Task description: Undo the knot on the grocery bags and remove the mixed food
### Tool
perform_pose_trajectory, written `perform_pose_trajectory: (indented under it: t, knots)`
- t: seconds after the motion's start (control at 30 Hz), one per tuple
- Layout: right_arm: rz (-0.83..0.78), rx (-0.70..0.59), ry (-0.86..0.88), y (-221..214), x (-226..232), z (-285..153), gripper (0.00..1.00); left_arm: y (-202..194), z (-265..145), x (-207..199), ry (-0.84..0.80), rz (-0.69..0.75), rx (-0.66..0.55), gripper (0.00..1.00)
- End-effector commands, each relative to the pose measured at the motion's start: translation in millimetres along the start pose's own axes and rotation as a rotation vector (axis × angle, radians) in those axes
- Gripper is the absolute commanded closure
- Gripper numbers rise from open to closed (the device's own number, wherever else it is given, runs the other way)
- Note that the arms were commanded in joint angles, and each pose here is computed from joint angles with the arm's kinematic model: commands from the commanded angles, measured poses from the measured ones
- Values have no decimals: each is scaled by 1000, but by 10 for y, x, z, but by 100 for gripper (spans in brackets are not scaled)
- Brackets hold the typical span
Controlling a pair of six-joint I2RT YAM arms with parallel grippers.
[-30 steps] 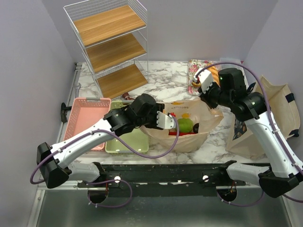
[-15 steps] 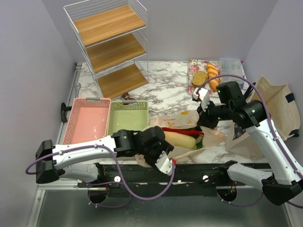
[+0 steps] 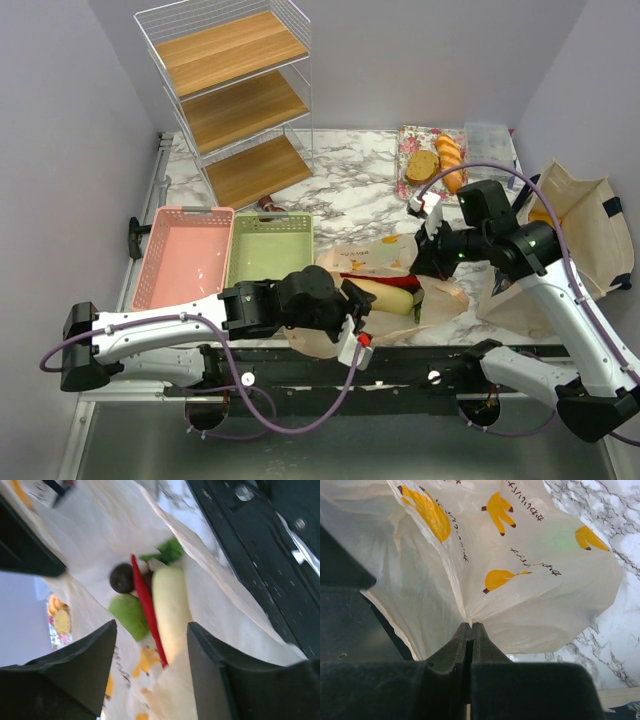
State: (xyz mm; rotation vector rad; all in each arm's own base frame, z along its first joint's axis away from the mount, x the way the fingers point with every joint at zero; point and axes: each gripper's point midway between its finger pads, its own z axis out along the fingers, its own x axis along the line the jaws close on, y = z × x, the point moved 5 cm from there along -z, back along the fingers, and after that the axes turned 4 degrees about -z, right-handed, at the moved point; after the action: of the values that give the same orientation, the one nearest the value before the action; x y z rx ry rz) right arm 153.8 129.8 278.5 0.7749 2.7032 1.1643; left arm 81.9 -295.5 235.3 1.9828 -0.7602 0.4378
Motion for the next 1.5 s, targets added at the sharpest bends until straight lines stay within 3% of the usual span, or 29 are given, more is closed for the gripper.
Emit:
perform_pose_trajectory:
  t: [0.0, 0.17, 0.53, 0.93, 1.1, 1.47]
  knots:
    - [45, -78, -51, 186, -70, 14, 99, 292, 249, 340, 79, -14, -111, 47]
    - [88, -88, -102, 233, -159, 66, 99, 107, 682, 372, 39, -21, -40, 61]
    - [111, -91, -163, 294, -258, 71, 99, -838, 1216, 537, 7, -146, 262, 60]
    - [112, -44, -163, 192, -277, 131, 99, -1359, 1232, 38, -226, -204, 371, 43]
    - [111, -27, -154, 167, -273, 148, 99, -1482, 1231, -26, -243, -280, 411, 28]
    - [84, 2, -158, 124, -288, 140, 99, -1562, 1126, -242, -319, -322, 470, 31]
